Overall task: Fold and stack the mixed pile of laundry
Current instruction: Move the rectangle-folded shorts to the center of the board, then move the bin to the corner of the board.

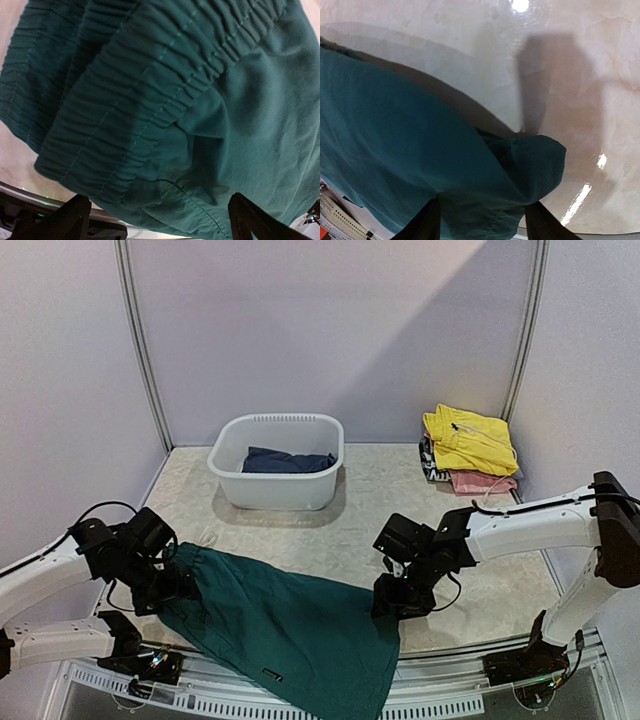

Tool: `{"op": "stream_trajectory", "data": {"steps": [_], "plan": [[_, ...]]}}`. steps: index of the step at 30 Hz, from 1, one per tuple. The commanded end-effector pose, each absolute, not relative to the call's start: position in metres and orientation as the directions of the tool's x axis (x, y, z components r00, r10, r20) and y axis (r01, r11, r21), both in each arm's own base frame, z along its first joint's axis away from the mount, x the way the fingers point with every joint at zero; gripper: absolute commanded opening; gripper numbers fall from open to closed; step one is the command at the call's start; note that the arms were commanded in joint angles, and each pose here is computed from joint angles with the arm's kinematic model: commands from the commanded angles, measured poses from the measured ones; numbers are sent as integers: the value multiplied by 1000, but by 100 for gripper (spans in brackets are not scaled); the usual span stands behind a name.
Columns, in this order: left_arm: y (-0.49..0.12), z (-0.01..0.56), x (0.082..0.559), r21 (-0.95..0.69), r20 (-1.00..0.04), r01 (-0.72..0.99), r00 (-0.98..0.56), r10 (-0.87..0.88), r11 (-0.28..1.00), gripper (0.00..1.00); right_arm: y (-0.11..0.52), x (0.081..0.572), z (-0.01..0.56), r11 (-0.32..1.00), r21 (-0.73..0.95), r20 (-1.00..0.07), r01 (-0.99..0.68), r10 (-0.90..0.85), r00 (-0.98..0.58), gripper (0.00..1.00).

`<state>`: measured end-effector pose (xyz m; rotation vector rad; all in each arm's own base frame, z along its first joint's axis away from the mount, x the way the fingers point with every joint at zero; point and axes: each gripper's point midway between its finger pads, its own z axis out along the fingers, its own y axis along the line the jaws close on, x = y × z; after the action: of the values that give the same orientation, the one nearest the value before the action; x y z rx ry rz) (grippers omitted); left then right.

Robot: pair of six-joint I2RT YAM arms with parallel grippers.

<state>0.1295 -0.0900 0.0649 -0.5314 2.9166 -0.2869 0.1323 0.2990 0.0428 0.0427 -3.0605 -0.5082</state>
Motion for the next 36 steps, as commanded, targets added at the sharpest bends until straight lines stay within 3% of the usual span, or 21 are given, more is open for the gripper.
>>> {"op": "stream_trajectory", "data": {"steps": [1,10,19,29,36], "plan": [[-108,59,145,-285,-116,-336,-918,-380,898,97,301,153,43,939,343,22,9,1,-1000,51],[-127,119,202,-284,-282,-192,-919,-273,939,96,283,205,53,924,378,-10,63,72,-997,19],[-139,172,285,-121,-354,-118,-923,-154,986,97,237,254,58,926,360,-25,110,128,-991,11],[-119,167,343,-161,-336,-177,-915,-222,971,97,200,306,78,939,325,-58,113,139,-989,13],[-107,158,409,-235,-362,-171,-898,-249,957,94,208,307,83,930,356,-26,93,110,-994,33]]}}
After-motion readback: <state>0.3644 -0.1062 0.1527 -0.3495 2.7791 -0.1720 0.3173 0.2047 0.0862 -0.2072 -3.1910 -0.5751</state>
